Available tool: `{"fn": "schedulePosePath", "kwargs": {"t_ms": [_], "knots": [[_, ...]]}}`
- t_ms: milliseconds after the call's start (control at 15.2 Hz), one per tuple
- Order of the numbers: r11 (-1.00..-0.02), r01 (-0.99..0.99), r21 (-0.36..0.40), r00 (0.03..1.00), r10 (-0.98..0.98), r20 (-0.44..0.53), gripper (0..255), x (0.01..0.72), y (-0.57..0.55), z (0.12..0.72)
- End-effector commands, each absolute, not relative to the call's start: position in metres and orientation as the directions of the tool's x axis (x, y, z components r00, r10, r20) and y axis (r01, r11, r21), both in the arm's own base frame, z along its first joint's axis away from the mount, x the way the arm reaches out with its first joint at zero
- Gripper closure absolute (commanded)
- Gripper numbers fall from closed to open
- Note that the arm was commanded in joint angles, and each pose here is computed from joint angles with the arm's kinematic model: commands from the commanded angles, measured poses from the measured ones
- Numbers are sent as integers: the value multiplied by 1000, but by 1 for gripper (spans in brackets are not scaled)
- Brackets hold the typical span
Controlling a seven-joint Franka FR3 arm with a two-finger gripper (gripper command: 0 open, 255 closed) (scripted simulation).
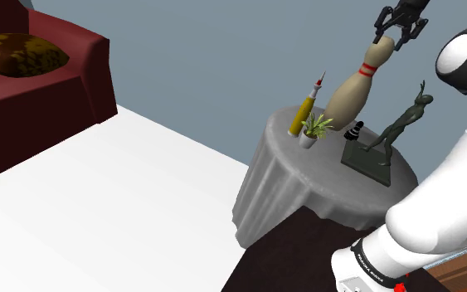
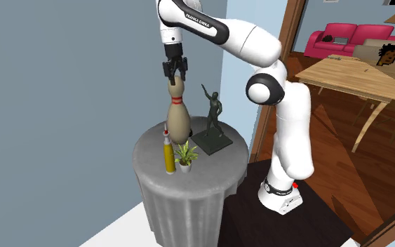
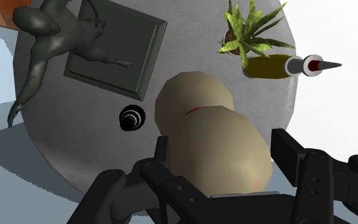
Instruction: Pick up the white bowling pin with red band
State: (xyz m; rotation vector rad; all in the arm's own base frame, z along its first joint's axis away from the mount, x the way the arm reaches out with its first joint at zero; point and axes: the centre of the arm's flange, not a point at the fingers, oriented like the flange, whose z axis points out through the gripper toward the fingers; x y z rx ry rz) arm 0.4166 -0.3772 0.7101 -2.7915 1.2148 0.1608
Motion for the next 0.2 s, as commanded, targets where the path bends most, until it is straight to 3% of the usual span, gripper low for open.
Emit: {"fn": "schedulePosePath", "kwargs": {"t_ms": [0, 132], "knots": [[-679, -732, -44, 678, -723, -130, 255, 416, -376, 722], [-679, -732, -44, 678, -723, -130, 255, 416, -376, 723]]}}
